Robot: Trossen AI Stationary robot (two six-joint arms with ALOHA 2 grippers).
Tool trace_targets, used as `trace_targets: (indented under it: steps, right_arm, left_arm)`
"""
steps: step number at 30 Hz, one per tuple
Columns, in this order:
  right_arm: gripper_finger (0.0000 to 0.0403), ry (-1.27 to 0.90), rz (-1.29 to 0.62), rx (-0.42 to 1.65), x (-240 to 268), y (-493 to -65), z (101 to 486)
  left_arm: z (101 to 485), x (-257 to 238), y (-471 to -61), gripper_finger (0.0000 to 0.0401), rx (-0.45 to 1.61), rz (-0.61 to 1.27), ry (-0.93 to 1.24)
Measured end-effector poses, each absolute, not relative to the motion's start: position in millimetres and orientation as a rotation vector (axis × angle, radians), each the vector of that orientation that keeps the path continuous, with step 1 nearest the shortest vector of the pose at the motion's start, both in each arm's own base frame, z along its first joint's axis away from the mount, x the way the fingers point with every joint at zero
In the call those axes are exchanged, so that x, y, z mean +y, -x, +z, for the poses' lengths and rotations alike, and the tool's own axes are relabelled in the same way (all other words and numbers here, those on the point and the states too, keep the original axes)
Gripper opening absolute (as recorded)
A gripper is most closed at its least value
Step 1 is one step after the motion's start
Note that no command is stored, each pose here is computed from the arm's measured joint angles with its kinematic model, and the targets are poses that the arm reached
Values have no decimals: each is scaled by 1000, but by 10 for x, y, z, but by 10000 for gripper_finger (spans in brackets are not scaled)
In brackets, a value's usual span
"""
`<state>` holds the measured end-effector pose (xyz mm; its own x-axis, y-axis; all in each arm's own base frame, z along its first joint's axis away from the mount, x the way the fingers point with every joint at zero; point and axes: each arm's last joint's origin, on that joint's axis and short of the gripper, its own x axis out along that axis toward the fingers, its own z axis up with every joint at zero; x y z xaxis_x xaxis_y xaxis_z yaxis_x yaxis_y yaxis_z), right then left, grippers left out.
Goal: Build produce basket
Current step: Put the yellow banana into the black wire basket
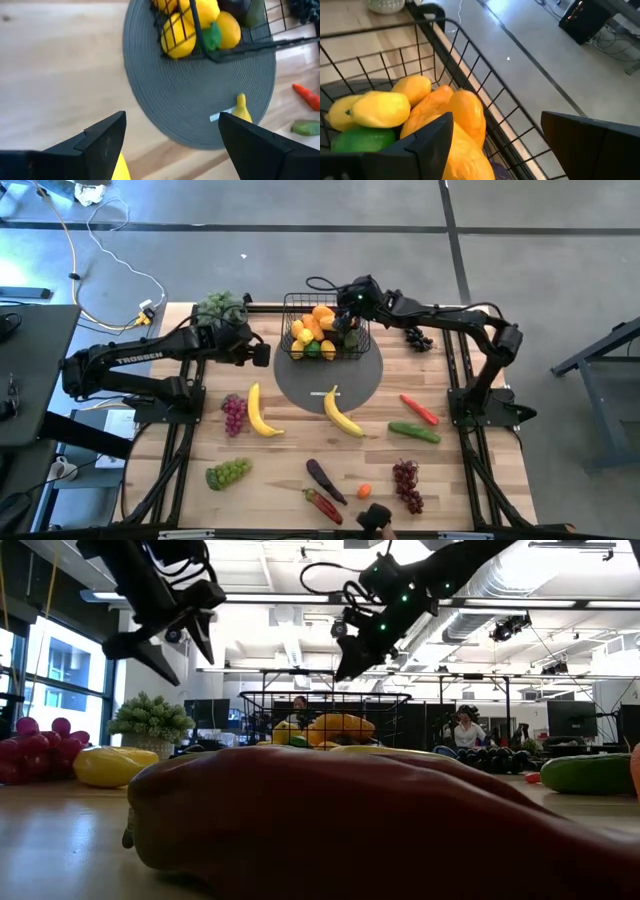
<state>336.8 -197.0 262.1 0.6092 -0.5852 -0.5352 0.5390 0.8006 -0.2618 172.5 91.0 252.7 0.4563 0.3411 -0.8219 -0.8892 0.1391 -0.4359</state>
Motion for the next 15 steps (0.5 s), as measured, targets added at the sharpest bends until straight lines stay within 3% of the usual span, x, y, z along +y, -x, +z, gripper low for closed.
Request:
trace_targets:
  steps: [15]
  right_arm:
    - [283,-70,-621,743,-1510,-3289,2744]
  left_arm:
    - [2457,466,-1769,305,779,966,1167]
